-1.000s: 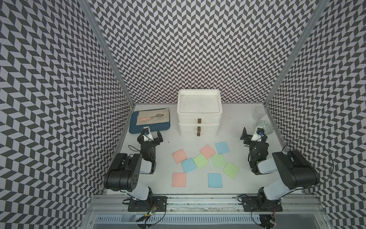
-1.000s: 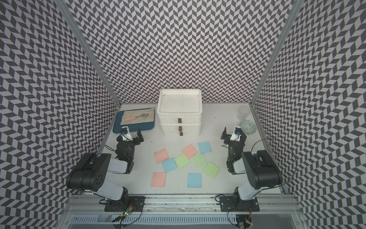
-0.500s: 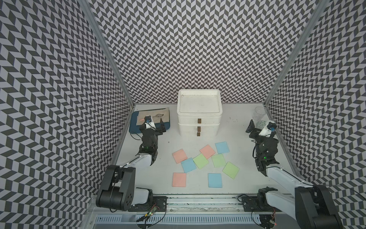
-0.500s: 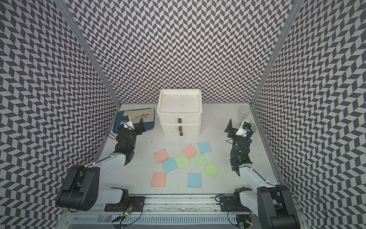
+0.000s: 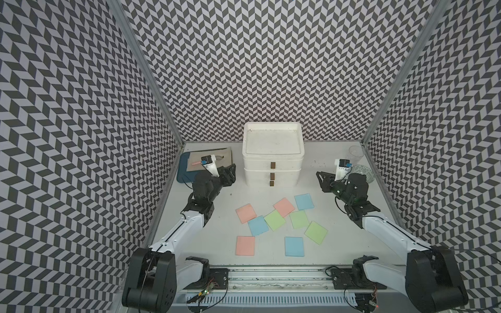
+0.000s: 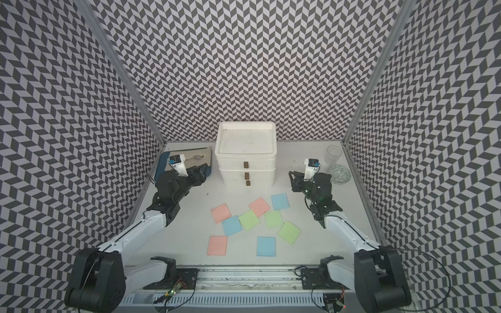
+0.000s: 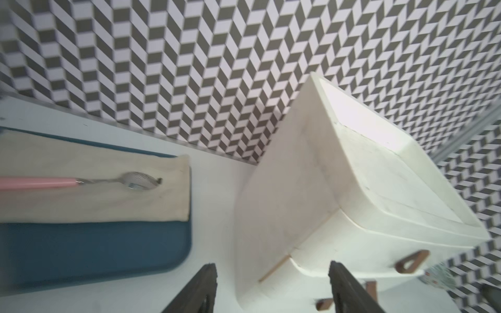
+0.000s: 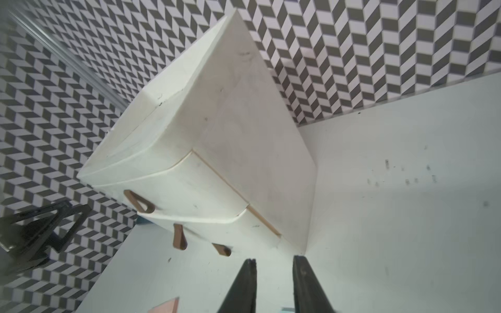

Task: Please put the sticky notes in the drawer by color
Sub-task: Adjust the storage box at the center of the board.

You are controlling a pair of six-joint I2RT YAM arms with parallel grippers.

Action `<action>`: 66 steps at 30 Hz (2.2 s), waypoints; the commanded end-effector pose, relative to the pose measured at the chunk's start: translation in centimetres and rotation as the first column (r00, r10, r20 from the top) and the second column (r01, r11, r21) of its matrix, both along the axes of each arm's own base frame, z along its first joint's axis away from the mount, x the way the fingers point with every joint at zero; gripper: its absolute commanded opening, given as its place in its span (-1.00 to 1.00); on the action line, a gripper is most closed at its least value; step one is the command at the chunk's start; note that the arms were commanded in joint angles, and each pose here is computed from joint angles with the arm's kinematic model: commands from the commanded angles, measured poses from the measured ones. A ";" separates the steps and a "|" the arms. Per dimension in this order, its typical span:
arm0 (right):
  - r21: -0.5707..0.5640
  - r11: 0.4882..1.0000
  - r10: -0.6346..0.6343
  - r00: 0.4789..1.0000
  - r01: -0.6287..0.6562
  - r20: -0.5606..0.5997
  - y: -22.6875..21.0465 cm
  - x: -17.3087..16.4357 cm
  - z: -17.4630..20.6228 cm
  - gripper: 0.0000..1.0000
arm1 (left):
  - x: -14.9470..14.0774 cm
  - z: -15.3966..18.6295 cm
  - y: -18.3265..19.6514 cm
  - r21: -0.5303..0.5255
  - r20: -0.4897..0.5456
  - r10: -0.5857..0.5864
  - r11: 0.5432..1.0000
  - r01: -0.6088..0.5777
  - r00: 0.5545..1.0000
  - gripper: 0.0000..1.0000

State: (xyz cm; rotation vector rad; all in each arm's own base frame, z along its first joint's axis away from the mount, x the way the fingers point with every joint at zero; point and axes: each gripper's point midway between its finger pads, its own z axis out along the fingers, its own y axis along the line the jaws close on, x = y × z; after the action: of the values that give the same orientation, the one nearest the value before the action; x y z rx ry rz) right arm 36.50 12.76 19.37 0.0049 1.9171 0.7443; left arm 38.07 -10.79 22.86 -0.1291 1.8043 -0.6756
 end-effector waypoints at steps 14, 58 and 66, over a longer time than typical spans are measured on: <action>0.269 0.917 0.339 0.930 -0.294 -0.140 7.1 0.7 -2.0 -0.50 | -1.3 -4.7 -6.7 -0.274 -0.256 -0.357 0.918 0.287 0.899 0.27; 0.166 0.964 0.228 0.965 -0.205 -0.128 7.3 8.8 -1.5 -0.57 | 5.8 -8.0 -7.3 -0.217 -0.297 -0.289 0.949 0.230 0.910 -0.55; 0.153 0.970 0.218 0.951 -0.187 -0.220 6.4 4.4 -3.7 -0.58 | 6.0 -7.5 -7.4 -0.208 -0.291 -0.287 0.950 0.232 0.913 -0.56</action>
State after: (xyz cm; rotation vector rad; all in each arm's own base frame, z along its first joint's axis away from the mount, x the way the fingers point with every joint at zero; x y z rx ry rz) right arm 42.57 19.39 15.54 -0.0139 2.0998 1.0713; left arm 43.37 -18.05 13.95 -0.1415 2.1332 -1.0730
